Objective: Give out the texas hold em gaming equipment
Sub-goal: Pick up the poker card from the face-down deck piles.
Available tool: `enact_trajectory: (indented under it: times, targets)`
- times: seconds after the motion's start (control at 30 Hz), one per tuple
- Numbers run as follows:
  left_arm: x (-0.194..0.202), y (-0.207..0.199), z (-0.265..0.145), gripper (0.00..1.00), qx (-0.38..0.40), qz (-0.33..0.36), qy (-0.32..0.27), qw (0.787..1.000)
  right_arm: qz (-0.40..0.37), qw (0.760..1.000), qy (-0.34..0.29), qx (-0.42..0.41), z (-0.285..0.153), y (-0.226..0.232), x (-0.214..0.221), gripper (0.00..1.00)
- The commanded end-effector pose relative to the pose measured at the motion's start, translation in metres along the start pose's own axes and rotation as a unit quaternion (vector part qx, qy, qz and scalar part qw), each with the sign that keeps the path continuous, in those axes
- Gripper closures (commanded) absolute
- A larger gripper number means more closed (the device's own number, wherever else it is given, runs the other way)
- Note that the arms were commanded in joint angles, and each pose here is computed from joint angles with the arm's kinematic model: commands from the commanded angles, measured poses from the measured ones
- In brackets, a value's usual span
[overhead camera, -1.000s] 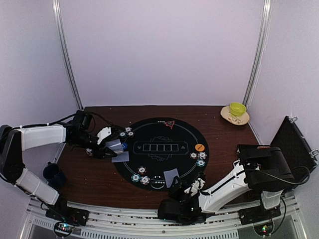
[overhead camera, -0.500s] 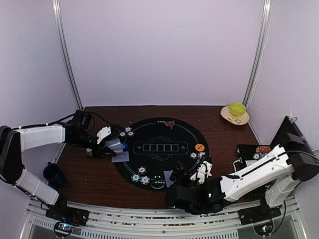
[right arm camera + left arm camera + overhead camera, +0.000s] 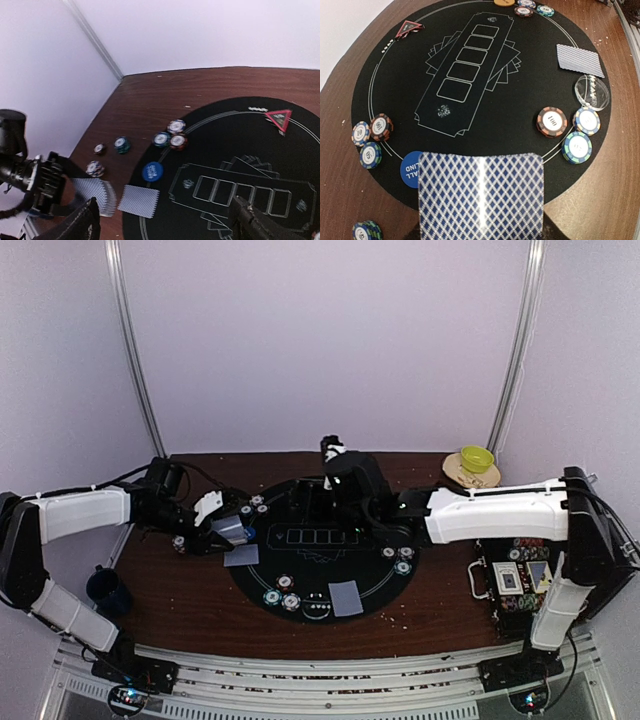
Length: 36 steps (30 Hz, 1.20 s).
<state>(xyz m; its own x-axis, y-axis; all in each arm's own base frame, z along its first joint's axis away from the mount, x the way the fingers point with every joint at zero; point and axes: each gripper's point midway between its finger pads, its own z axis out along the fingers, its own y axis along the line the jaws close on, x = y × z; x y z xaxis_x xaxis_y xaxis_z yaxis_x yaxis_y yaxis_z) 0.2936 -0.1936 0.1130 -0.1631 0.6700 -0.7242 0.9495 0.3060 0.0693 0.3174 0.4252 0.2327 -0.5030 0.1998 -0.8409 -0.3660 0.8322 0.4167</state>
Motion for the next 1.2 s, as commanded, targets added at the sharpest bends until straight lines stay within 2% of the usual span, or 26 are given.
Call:
enact_trajectory:
  times: [0.0, 0.13, 0.3, 0.7, 0.97, 1.17]
  targets:
    - [-0.025, 0.008, -0.006, 0.56, -0.009, 0.032, -0.023, 0.999, -0.112, 0.983, 0.098, -0.109, 0.026, 0.043, 0.031, 0.1]
    - [-0.037, 0.003, -0.009, 0.55, -0.004, 0.048, -0.036, 0.998, -0.083, 0.971, 0.123, -0.187, 0.047, 0.053, 0.038, 0.1]
    - [-0.044, -0.008, -0.007, 0.55, 0.017, 0.064, -0.039, 0.997, -0.083, 0.942, 0.148, -0.288, 0.049, 0.075, 0.053, 0.1]
    - [-0.052, -0.024, 0.001, 0.54, 0.056, 0.08, -0.044, 0.994, -0.104, 0.919, 0.165, -0.342, 0.058, 0.085, 0.07, 0.13]
    - [-0.053, -0.033, 0.004, 0.54, 0.071, 0.083, -0.048, 0.993, -0.1, 0.926, 0.169, -0.323, 0.077, 0.082, 0.074, 0.16]
    - [-0.054, -0.036, 0.003, 0.54, 0.072, 0.088, -0.051, 0.992, -0.101, 0.926, 0.175, -0.318, 0.086, 0.078, 0.081, 0.25]
